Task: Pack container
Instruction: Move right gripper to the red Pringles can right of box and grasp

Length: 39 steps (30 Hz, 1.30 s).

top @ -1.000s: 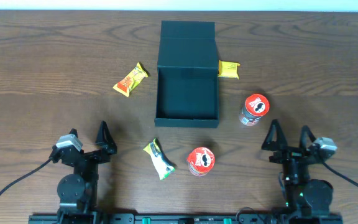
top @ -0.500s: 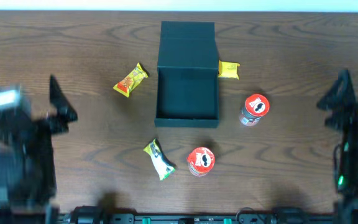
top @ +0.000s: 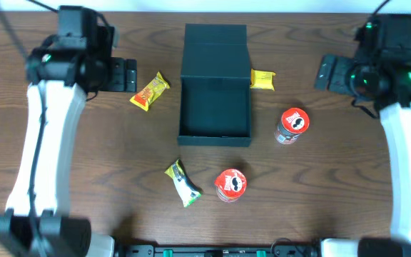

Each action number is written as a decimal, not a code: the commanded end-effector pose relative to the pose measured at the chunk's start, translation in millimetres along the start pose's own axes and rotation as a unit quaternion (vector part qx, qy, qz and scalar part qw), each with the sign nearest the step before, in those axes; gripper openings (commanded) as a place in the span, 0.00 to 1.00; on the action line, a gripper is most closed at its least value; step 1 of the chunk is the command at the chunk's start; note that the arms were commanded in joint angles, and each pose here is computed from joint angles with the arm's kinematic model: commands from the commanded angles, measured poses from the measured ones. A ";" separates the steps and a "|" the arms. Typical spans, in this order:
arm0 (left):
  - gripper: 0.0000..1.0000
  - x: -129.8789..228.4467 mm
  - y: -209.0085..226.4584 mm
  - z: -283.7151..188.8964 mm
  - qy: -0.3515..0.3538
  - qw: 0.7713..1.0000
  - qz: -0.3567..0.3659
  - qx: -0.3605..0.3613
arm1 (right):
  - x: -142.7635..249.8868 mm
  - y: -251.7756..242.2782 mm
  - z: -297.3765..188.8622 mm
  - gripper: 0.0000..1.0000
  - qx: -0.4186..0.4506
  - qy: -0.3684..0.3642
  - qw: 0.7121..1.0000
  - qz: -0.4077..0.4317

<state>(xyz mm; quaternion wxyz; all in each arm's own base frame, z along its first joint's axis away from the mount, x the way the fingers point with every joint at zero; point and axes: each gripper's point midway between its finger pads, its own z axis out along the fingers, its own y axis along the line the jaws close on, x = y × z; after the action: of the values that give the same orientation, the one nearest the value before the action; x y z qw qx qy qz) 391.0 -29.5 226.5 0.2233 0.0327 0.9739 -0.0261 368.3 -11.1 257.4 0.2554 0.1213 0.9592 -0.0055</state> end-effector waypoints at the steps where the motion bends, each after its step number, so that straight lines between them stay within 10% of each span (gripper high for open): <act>1: 0.95 8.6 -7.9 34.1 0.054 0.998 0.000 0.020 | 12.2 19.6 16.3 0.99 -0.041 0.049 0.998 -0.009; 10: 0.96 55.5 -40.9 112.7 0.185 0.977 -0.016 0.102 | 76.8 6.2 82.7 0.99 0.009 0.144 0.987 0.071; 16: 0.96 70.0 -13.5 113.8 0.168 0.985 -0.039 -0.011 | 128.1 12.4 111.0 0.99 -0.039 0.142 0.986 0.075; 39: 0.96 58.7 -16.8 104.3 0.088 0.995 -0.038 -0.041 | 114.3 48.3 135.8 0.99 -0.085 0.098 0.990 0.055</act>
<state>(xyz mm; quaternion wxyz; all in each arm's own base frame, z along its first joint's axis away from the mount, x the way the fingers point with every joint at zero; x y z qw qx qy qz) 383.6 -54.5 107.8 0.1367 -0.0017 0.9906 -0.0014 346.2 50.6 88.7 0.1744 0.1469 0.9680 0.1048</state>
